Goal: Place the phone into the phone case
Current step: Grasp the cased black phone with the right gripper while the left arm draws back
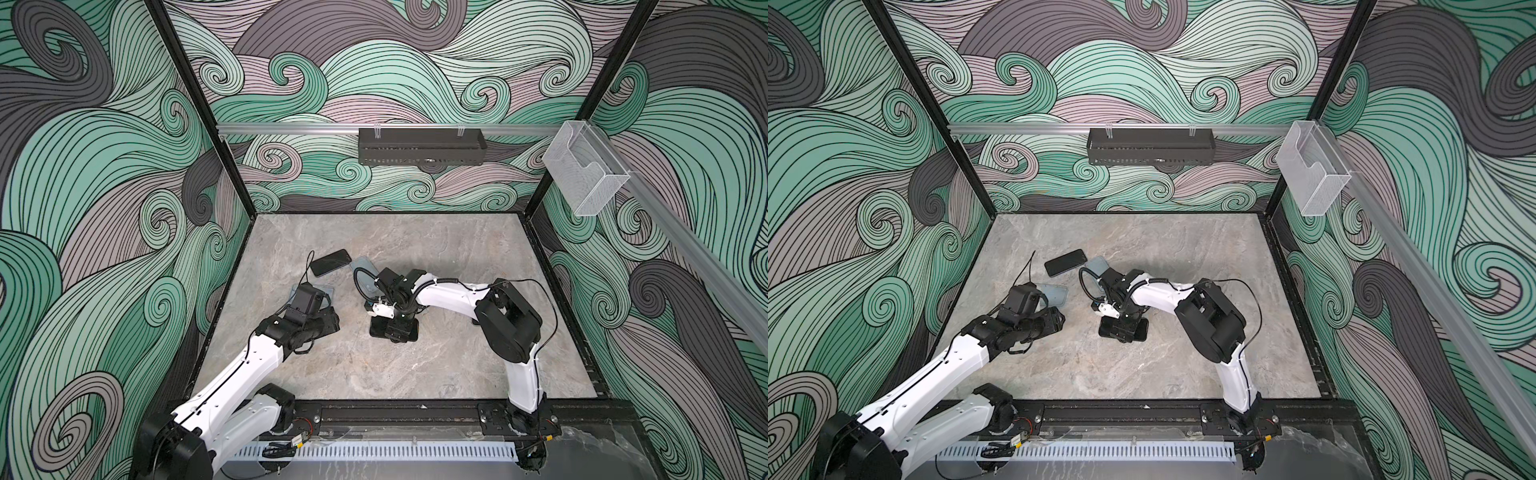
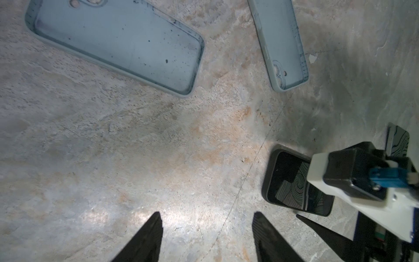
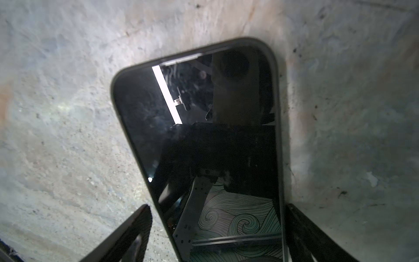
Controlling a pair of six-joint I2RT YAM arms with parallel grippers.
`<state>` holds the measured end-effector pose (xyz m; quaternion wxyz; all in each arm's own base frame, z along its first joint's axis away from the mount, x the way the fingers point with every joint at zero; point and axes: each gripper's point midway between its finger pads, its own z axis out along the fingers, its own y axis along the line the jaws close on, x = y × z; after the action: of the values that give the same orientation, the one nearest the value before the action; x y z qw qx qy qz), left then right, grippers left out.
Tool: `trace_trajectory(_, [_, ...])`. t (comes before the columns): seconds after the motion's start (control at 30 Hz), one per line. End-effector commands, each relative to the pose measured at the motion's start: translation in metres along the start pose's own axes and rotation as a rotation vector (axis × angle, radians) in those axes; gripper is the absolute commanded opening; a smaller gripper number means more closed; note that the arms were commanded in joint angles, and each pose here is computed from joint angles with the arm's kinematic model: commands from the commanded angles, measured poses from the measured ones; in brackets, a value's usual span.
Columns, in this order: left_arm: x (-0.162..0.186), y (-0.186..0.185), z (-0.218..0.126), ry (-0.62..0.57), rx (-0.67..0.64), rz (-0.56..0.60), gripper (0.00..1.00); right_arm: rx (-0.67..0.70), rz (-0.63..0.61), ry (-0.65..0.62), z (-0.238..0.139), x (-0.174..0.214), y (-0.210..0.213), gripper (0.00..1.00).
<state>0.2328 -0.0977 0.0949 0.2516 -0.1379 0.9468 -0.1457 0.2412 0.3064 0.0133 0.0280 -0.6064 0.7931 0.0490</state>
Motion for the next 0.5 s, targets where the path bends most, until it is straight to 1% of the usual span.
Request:
trace_trajectory(0.0, [-0.005, 0.002, -0.003, -0.022, -0.008, -0.007, 0.66, 0.040, -0.004, 0.055, 0.013, 0.010, -0.003, 0.89])
trace_trajectory(0.2, [-0.005, 0.002, -0.004, -0.026, -0.008, -0.007, 0.66, 0.124, 0.058, 0.109, 0.023, 0.024, -0.007, 0.83])
trace_trajectory(0.3, [-0.006, 0.002, -0.005, -0.031, -0.008, -0.009, 0.66, 0.171, 0.157, 0.139, 0.027, 0.033, -0.013, 0.76])
trace_trajectory(0.47, [-0.006, 0.003, -0.006, -0.034, -0.007, -0.011, 0.66, 0.186, 0.335, 0.142, 0.030, 0.039, -0.013, 0.62])
